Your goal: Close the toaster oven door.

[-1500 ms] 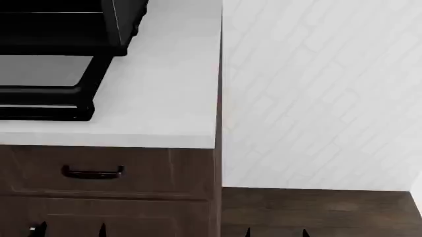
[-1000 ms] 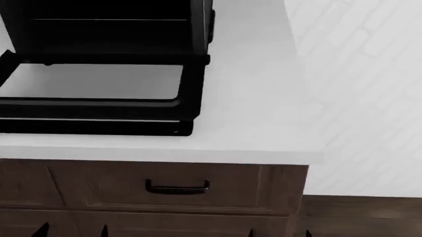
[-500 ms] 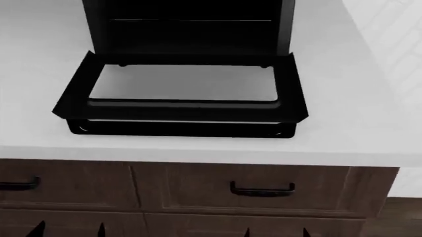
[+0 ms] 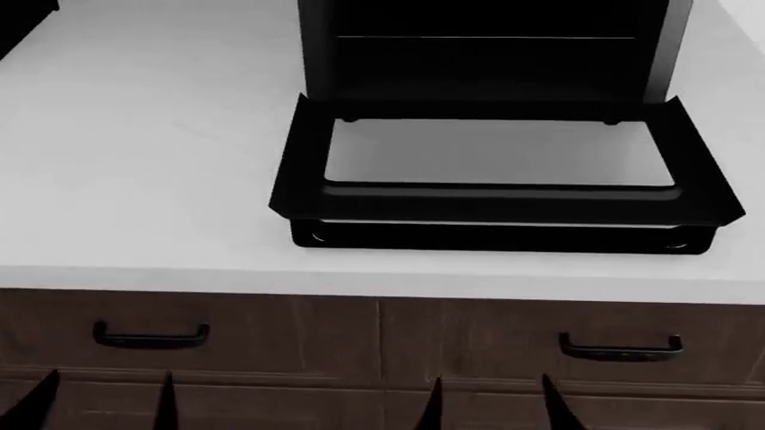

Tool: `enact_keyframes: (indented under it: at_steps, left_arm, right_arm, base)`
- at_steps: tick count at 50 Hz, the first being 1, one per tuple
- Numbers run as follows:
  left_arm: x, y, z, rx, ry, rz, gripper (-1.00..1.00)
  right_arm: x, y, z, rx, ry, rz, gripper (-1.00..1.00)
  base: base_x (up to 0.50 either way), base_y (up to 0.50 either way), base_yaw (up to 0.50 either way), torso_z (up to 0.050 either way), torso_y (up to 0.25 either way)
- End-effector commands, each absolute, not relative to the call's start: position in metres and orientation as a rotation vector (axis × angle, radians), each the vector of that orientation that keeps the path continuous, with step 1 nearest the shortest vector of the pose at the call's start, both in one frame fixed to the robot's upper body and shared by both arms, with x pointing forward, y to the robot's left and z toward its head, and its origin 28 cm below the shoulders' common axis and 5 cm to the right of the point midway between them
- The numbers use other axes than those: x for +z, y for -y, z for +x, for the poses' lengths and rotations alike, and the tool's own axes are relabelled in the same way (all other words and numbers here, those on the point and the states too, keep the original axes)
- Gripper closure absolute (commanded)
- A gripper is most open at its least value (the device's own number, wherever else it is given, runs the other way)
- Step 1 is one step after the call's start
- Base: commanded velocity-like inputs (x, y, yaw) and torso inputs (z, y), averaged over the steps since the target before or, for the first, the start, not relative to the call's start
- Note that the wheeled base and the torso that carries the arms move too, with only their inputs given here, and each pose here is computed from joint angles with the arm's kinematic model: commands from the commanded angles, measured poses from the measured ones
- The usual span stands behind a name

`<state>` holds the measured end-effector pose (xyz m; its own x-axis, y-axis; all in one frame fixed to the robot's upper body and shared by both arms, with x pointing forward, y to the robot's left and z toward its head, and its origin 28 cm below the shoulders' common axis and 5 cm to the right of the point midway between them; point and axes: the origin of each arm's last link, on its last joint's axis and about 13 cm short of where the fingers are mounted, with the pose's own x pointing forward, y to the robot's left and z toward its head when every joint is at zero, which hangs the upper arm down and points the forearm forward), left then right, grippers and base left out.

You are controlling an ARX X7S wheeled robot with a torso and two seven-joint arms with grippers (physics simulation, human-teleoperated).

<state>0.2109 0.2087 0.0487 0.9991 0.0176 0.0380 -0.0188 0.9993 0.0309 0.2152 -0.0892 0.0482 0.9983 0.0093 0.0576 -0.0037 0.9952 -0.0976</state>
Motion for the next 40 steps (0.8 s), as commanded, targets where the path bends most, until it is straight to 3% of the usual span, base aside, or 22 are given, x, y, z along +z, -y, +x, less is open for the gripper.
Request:
enact_keyframes:
  at_steps: [1, 9, 17, 26, 40]
  left_arm:
    - [0.079, -0.209, 0.212, 0.034, 0.065, 0.053, -1.0]
    - [0.12, -0.211, 0.22, 0.071, 0.079, 0.097, -1.0]
    - [0.144, -0.212, 0.221, 0.08, 0.12, 0.104, -1.0]
    - [0.159, -0.213, 0.216, 0.063, 0.164, 0.11, -1.0]
    - [0.16, -0.212, 0.211, 0.028, 0.2, 0.118, -1.0]
  right_arm:
    - [0.079, 0.089, 0.22, -0.027, 0.123, -0.137, -1.0]
    - [0.132, 0.091, 0.222, -0.049, 0.206, -0.154, -1.0]
    - [0.146, 0.089, 0.223, -0.016, 0.236, -0.153, -1.0]
    - [0.148, 0.089, 0.22, -0.008, 0.271, -0.16, -1.0]
    - [0.153, 0.089, 0.217, -0.022, 0.302, -0.174, -1.0]
  base:
    - [0.0, 0.0, 0.0, 0.0, 0.0]
    - [0.0, 0.0, 0.0, 0.0, 0.0]
    - [0.0, 0.0, 0.0, 0.0, 0.0]
    - [0.43, 0.1, 0.0, 0.0, 0.0]
    - [0.0, 0.0, 0.0, 0.048, 0.0]
